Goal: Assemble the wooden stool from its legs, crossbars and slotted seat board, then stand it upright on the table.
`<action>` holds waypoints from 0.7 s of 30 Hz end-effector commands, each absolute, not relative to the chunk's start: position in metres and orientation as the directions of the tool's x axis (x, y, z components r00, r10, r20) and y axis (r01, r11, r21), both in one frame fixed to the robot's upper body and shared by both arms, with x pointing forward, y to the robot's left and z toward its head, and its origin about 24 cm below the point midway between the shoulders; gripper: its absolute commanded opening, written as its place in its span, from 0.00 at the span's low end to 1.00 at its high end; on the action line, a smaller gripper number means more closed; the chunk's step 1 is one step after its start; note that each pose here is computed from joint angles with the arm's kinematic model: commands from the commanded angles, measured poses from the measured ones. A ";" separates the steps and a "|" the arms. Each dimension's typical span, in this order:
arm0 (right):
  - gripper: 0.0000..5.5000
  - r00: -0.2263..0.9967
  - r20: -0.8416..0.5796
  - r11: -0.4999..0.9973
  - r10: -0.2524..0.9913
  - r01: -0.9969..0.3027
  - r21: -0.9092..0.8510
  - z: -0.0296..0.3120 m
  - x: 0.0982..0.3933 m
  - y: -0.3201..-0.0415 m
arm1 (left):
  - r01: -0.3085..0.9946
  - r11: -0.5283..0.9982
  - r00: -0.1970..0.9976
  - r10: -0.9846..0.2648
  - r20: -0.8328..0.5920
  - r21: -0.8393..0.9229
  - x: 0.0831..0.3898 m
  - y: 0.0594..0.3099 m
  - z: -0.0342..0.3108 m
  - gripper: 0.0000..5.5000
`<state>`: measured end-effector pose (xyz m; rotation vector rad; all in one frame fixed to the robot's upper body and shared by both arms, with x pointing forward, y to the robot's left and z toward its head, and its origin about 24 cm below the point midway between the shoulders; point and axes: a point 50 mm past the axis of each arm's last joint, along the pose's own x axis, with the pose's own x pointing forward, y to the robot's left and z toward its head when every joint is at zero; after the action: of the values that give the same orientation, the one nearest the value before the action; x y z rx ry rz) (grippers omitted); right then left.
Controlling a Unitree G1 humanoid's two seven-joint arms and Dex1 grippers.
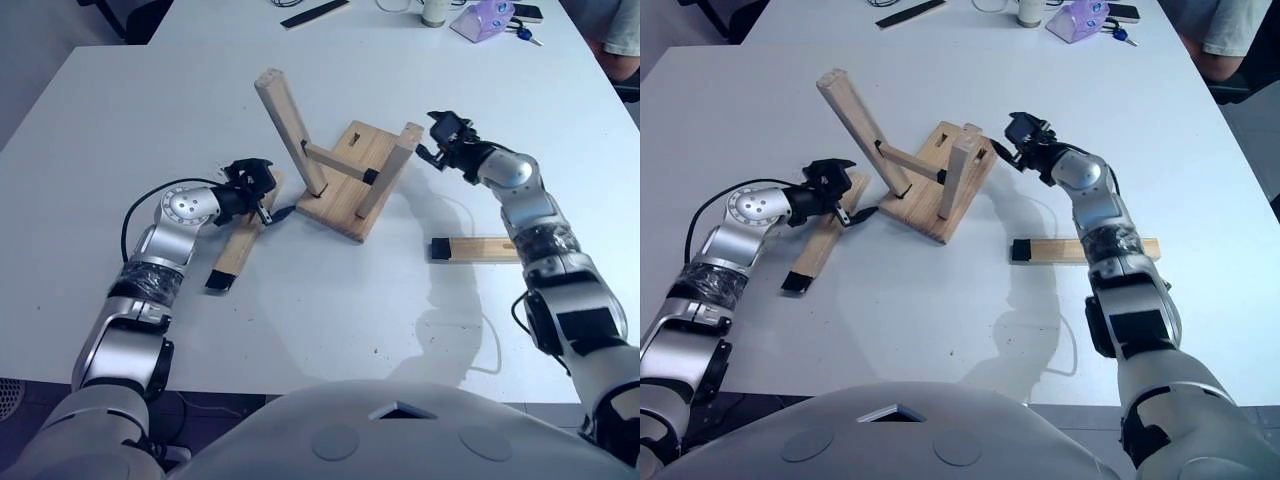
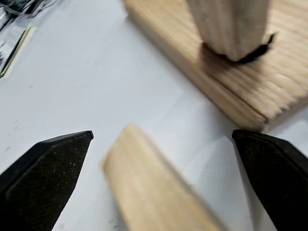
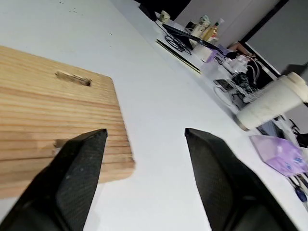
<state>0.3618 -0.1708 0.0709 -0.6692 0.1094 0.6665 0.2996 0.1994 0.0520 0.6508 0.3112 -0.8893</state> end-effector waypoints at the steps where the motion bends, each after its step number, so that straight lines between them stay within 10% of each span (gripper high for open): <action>1: 0.54 0.733 -0.401 0.487 0.550 -0.671 -0.558 0.061 0.365 -0.168 | 0.870 0.351 0.492 -0.655 -0.573 0.345 0.283 0.188 0.046 0.98; 13: 0.54 0.431 -0.740 0.141 0.516 -0.895 -0.423 0.019 0.310 -0.238 | 0.872 0.295 0.477 -0.684 -0.551 0.390 0.273 0.176 0.067 0.98; 21: 0.54 0.322 -0.597 0.107 0.735 -0.924 -0.367 0.037 0.297 -0.205 | 0.841 0.367 0.536 -0.661 -0.525 0.396 0.272 0.173 0.061 0.98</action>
<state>0.3187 -0.2201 0.0636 -0.8584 0.2014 1.1099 0.2735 0.1738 0.0628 0.6892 0.2950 -1.0033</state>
